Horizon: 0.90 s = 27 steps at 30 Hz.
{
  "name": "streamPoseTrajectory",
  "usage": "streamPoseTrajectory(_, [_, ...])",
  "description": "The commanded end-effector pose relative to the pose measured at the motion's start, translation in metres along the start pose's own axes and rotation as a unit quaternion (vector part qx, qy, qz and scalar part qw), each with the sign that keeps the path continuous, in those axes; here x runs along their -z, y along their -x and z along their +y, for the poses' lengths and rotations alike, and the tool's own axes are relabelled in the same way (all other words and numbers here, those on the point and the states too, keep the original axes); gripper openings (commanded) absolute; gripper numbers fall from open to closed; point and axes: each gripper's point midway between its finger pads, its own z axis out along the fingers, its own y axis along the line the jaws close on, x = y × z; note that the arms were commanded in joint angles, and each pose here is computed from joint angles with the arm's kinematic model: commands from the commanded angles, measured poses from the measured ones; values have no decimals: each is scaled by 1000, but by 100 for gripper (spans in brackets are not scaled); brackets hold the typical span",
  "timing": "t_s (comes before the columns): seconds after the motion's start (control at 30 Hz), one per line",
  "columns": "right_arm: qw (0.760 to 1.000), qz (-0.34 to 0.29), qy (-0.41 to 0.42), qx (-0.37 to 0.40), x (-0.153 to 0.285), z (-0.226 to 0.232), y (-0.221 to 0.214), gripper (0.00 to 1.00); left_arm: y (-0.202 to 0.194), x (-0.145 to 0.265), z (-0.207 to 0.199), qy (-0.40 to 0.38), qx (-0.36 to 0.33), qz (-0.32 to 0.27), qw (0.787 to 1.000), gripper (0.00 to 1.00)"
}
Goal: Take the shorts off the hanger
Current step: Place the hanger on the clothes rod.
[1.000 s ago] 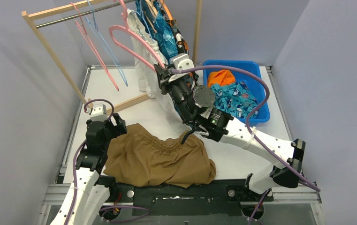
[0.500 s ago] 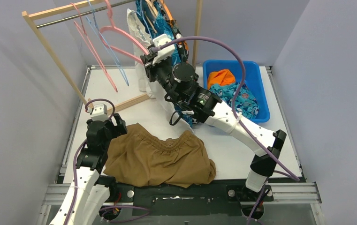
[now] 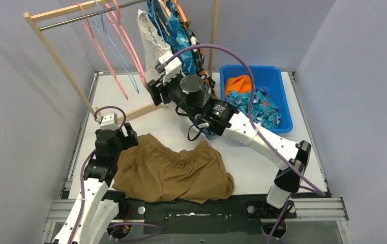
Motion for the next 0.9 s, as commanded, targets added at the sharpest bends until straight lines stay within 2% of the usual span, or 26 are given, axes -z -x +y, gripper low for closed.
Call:
streamPoseTrajectory(0.0, [998,-45,37,-28,40,-2,40,61,16,1,-6,-12,6,-26,1000,80])
streamPoseTrajectory(0.17, [997,-24,67,-31,72,4,1,70,17,1,-6,-13,8,-27,1000,80])
streamPoseTrajectory(0.27, [996,7,82,-24,93,8,-54,74,16,1,-7,-14,7,-27,1000,80])
streamPoseTrajectory(0.43, [986,18,169,-4,135,34,-123,80,16,1,-6,-13,7,-27,1000,80])
streamPoseTrajectory(0.6, [960,95,262,4,161,67,-201,81,15,1,-5,-11,6,-25,1000,80])
streamPoseTrajectory(0.8, [947,194,255,-14,160,73,-259,83,14,0,-5,-11,6,-22,1000,80])
streamPoseTrajectory(0.87, [946,209,246,-12,156,71,-270,88,14,-1,-5,-11,5,-22,1000,80])
